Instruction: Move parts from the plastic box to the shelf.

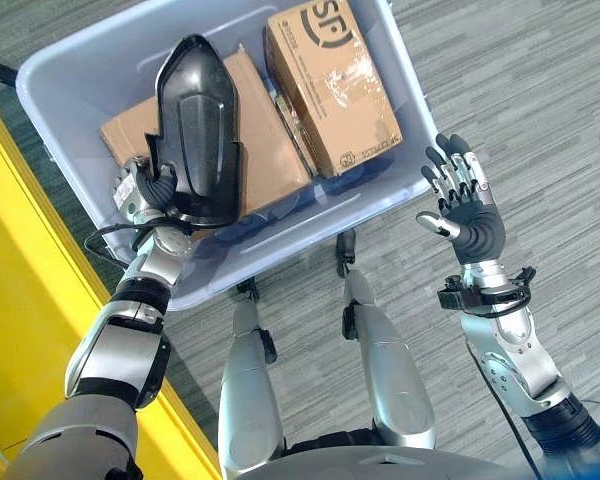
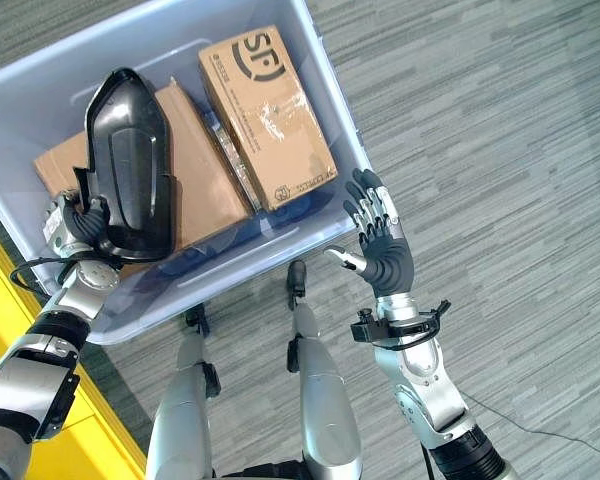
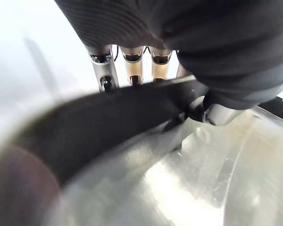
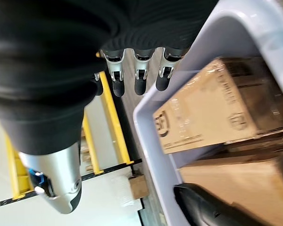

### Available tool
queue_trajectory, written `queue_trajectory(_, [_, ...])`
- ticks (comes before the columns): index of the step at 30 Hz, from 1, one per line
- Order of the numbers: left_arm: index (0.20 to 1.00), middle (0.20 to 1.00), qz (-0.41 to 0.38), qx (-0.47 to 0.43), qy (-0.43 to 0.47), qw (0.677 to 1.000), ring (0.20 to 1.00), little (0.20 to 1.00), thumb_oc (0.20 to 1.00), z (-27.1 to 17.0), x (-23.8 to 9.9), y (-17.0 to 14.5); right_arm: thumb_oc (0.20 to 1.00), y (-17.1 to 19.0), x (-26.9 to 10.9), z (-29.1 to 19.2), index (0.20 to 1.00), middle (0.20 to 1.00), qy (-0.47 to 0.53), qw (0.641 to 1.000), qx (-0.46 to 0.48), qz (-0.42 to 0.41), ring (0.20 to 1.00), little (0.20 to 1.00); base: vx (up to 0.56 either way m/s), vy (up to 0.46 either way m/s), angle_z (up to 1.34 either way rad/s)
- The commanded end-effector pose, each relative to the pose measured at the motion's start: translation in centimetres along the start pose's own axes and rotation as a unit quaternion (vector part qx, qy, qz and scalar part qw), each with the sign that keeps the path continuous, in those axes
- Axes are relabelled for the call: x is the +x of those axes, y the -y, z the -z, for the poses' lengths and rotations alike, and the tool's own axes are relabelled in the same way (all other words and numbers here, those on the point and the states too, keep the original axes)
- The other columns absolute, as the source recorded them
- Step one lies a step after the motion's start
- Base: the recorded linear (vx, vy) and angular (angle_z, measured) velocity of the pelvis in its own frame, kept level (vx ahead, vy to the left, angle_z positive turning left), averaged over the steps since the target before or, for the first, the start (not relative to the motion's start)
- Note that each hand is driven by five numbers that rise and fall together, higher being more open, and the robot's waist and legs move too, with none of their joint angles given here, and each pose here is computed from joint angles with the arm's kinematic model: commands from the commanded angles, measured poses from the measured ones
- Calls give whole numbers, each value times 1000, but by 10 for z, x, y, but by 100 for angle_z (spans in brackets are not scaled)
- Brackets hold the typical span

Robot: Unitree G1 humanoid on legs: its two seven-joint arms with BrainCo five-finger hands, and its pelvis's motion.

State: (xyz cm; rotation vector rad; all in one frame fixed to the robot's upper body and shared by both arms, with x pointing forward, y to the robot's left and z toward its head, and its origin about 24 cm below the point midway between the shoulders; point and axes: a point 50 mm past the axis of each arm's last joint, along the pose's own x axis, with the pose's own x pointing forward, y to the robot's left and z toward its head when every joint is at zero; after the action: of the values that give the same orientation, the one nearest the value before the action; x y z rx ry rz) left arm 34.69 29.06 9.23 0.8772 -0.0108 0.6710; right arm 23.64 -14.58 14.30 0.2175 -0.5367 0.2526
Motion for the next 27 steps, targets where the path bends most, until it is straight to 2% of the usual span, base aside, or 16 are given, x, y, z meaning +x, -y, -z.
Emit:
queue_trajectory(1, [200, 200, 65, 27, -23, 997, 200, 200, 200, 25, -30, 27, 1000, 8, 6, -23, 1000, 1000, 68, 998, -15, 6, 1000, 1000, 35, 5, 6])
queue_trajectory(4, [200, 200, 53, -7, 9, 999, 200, 200, 200, 17, -34, 22, 1000, 12, 6, -18, 1000, 1000, 58, 998, -23, 20, 1000, 1000, 60, 22, 7])
queue_trajectory(7, [200, 200, 36, -140, 24, 989, 200, 200, 200, 3, -43, 10, 1000, 18, 4, -15, 1000, 1000, 48, 998, -33, 38, 1000, 1000, 79, 28, 6])
queue_trajectory(8, [200, 200, 23, -152, 69, 986, 200, 200, 200, -4, -48, -5, 1000, 22, 1, -13, 1000, 1000, 41, 997, -42, 48, 1000, 1000, 110, 41, 9])
queue_trajectory(12, [200, 200, 4, -201, 119, 972, 200, 200, 200, -9, -61, -37, 1000, 32, -4, -9, 1000, 1000, 17, 996, -56, 64, 1000, 1000, 99, 28, 13])
queue_trajectory(16, [200, 200, 3, -266, 136, 954, 200, 200, 200, -10, -71, -56, 1000, 37, -9, -4, 1000, 1000, -9, 996, -58, 62, 1000, 1000, 73, 17, 11])
queue_trajectory(19, [200, 200, 11, -263, 140, 954, 200, 200, 200, -6, -76, -62, 1000, 39, -13, -1, 1000, 1000, -21, 996, -58, 61, 1000, 1000, 51, -3, 2])
queue_trajectory(22, [200, 200, 35, -270, 154, 950, 200, 200, 200, -2, -87, -71, 1000, 43, -20, 1, 1000, 1000, -43, 995, -68, 55, 1000, 1000, 61, -21, 2])
queue_trajectory(27, [200, 200, 138, -283, 141, 939, 200, 200, 200, 10, -117, -65, 1000, 50, -35, 10, 1000, 1000, -84, 993, -61, 63, 1000, 1000, 15, -102, 14])
